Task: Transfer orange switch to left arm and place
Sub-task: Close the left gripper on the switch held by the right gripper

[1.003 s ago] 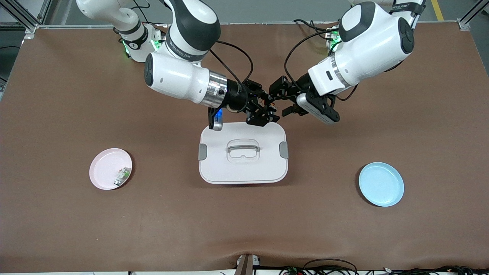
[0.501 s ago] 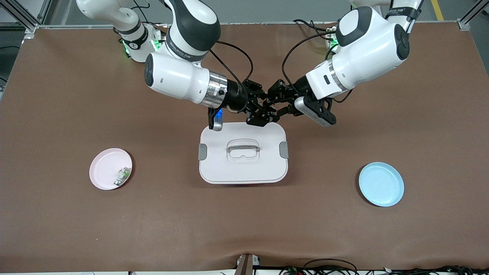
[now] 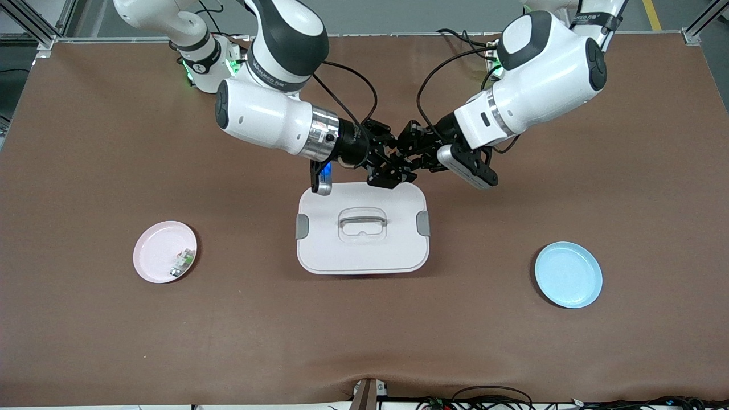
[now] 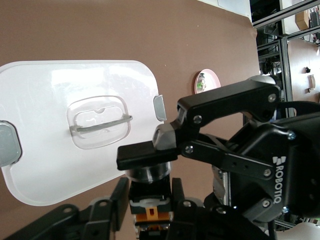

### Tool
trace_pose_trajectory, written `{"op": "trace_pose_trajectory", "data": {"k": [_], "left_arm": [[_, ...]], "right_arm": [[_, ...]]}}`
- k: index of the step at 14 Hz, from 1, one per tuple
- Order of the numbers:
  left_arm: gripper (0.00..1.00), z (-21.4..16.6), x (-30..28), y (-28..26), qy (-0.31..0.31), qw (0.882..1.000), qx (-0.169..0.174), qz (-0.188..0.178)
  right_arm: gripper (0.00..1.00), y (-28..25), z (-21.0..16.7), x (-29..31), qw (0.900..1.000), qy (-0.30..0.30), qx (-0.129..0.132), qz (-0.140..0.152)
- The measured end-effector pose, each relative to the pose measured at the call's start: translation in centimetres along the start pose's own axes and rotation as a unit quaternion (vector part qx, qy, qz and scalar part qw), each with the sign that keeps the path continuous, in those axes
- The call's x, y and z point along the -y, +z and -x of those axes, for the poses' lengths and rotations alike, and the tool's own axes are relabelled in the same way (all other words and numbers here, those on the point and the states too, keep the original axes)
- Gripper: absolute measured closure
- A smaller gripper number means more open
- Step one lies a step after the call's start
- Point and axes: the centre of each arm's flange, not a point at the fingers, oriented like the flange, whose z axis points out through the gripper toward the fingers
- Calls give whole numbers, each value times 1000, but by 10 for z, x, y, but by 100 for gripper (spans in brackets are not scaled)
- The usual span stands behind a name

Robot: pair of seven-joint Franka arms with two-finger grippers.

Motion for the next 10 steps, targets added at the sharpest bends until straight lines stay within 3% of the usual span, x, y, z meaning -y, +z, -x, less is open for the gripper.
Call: {"op": "trace_pose_trajectory", "data": {"k": [10], "left_arm": [[66,-1,2,1,-5,1000,0,0]], "right_arm": [[26,1,-1,0,1000,1,-1,-1]]}}
